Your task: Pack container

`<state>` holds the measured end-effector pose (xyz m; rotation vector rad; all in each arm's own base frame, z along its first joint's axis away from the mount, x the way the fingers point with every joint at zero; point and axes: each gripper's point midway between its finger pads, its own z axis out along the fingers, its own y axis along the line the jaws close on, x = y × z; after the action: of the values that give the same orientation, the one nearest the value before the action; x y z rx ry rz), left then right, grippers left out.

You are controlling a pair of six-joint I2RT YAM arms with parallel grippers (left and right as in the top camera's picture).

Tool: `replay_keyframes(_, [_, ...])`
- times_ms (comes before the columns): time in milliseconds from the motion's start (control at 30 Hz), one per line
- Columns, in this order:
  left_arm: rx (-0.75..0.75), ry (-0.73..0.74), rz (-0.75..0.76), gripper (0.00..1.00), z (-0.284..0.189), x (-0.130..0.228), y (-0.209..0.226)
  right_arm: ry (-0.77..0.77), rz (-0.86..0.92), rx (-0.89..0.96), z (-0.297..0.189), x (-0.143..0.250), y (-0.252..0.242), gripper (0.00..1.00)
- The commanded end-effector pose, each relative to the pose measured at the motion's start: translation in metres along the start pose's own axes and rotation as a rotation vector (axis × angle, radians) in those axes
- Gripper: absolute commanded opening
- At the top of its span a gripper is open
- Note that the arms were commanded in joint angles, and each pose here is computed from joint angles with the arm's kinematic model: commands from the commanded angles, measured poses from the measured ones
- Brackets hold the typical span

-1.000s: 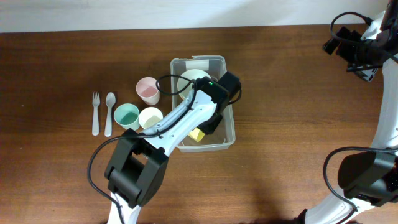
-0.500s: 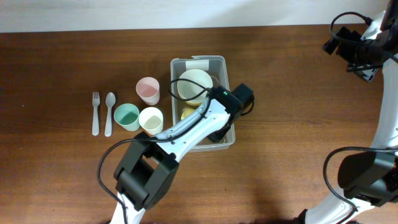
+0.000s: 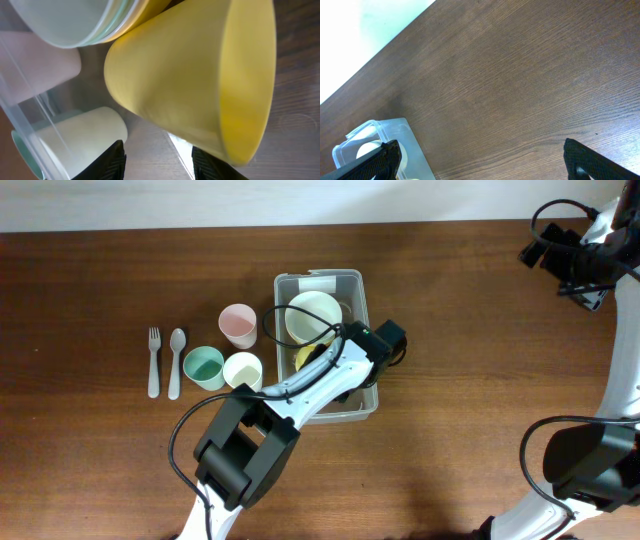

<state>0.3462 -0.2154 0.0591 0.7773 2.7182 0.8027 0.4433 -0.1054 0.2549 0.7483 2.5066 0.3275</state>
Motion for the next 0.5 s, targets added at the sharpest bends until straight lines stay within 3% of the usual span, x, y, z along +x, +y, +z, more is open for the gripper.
replay_keyframes(0, [0.008, 0.006, -0.027, 0.44, -0.005, 0.001, -0.004, 0.000, 0.005, 0.002, 0.001, 0.000, 0.000, 0.99])
replay_keyframes(467, [0.155, -0.036, 0.027, 0.45, -0.061, -0.005, -0.042, 0.001, 0.005, 0.002, 0.001, 0.000, 0.000, 0.99])
